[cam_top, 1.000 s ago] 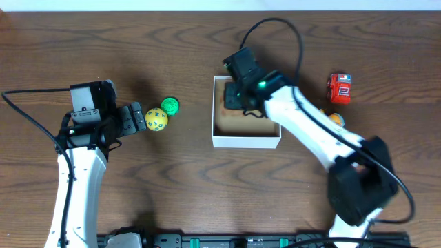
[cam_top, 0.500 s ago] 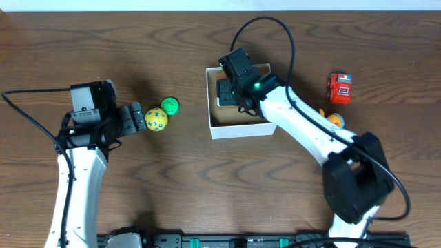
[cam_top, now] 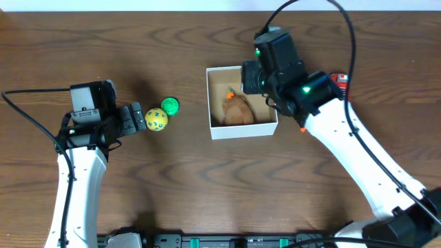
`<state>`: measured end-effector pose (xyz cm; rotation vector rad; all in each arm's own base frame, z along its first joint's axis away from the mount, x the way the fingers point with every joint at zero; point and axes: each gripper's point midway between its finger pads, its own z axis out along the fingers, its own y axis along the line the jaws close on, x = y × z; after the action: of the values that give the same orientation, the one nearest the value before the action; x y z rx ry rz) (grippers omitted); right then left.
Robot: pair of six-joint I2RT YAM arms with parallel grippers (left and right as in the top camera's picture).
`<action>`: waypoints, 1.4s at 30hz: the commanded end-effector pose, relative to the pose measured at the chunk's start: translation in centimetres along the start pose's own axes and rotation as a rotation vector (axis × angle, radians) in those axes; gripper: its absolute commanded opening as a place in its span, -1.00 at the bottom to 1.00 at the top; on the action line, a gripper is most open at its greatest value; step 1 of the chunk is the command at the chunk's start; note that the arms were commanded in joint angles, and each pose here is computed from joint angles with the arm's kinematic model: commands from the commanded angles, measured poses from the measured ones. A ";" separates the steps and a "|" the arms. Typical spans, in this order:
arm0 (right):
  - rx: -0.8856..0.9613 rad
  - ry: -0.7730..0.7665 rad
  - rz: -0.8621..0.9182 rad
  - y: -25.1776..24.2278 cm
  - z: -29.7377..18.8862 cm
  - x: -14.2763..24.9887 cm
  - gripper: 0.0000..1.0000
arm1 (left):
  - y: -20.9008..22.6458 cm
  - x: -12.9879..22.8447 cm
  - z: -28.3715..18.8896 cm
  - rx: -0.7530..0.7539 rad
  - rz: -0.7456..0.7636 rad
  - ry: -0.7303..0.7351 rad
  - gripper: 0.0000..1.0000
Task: Pack container
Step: 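Carry the bear into the white box and release it, then move the right gripper to the red fire truck and grasp it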
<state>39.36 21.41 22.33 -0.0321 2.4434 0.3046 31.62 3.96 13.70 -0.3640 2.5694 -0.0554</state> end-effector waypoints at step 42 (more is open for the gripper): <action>0.482 0.355 0.463 -32.6 13.2 7.8 0.27 | 0.1 -0.5 -0.2 -0.002 -0.012 -0.009 0.96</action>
<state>44.69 -6.57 1.03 0.7522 2.7906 -0.0913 31.62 3.96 13.69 -0.3641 2.5698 -0.0554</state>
